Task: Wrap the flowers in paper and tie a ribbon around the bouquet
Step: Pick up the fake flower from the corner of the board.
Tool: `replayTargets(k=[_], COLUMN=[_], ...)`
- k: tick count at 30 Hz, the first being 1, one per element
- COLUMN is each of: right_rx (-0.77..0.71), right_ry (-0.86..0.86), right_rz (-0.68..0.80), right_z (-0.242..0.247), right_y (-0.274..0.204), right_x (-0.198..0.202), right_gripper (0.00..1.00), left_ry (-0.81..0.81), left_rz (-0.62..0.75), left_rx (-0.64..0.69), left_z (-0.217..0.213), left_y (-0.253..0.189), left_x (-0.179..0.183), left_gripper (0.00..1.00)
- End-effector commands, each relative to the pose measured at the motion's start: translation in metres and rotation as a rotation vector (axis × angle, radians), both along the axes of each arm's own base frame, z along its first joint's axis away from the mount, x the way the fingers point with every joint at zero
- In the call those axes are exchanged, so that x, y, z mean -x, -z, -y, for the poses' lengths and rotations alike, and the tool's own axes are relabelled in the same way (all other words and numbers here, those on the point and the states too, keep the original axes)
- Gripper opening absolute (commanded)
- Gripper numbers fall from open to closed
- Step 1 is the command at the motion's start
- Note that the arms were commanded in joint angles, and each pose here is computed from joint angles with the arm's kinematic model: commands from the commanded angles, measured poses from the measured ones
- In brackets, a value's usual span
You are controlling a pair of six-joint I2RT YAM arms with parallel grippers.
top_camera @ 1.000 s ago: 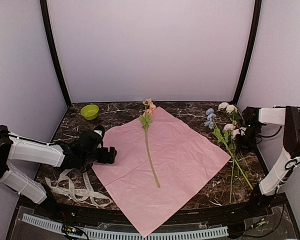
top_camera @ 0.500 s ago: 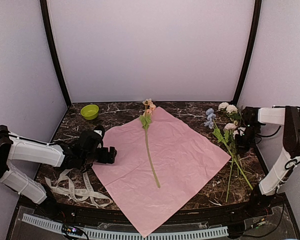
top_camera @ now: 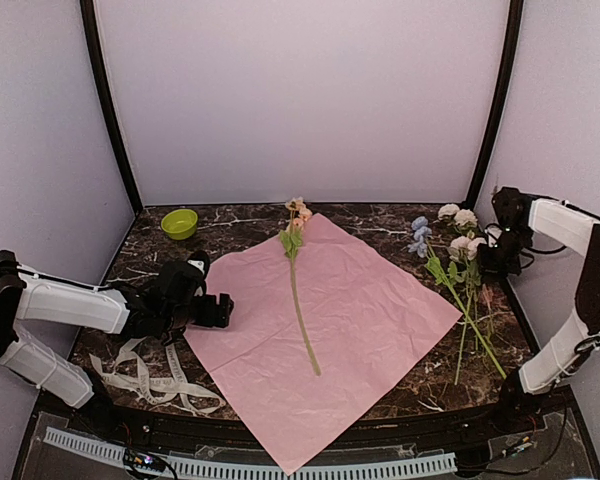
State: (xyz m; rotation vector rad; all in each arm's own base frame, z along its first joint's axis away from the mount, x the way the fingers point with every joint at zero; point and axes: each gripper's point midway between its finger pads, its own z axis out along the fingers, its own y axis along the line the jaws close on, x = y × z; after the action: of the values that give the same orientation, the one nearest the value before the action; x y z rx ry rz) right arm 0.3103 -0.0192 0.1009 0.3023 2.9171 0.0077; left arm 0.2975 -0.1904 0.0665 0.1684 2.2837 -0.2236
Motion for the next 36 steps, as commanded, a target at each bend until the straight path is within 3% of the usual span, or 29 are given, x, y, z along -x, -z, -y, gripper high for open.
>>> replayTargets(k=[1,9,15,23,30,36], right_rx=[0.023,-0.105,-0.118,-0.227,-0.117,-0.181], right_ry=[-0.003,-0.011,-0.006,-0.087,-0.044,-0.239], right_rz=[0.037,-0.006,0.068,0.445,0.773,0.955], right_z=[0.003,-0.019,-0.021,-0.043,-0.024,-0.053], right_y=[-0.014,0.028,0.015,-0.091,-0.2,-0.256], right_x=[-0.004,0.004,-0.004,-0.04,-0.049,-0.041], right_gripper=[0.03,0.04,0.0,0.0,0.0,0.0], left_ry=[0.01,0.002,-0.005,-0.01,-0.006,-0.01], left_rz=[0.022,0.026,0.029,0.028,0.032,0.033], left_rx=[0.005,0.009,0.009,0.013,0.015,0.013], left_z=[0.003,0.0,-0.004,-0.006,-0.005,-0.007], left_y=[-0.009,-0.01,-0.01,-0.01,-0.013,-0.013], left_x=[-0.002,0.0,0.003,0.005,0.004,0.005], left_gripper=[0.98,0.97,0.98,0.97,0.98,0.98])
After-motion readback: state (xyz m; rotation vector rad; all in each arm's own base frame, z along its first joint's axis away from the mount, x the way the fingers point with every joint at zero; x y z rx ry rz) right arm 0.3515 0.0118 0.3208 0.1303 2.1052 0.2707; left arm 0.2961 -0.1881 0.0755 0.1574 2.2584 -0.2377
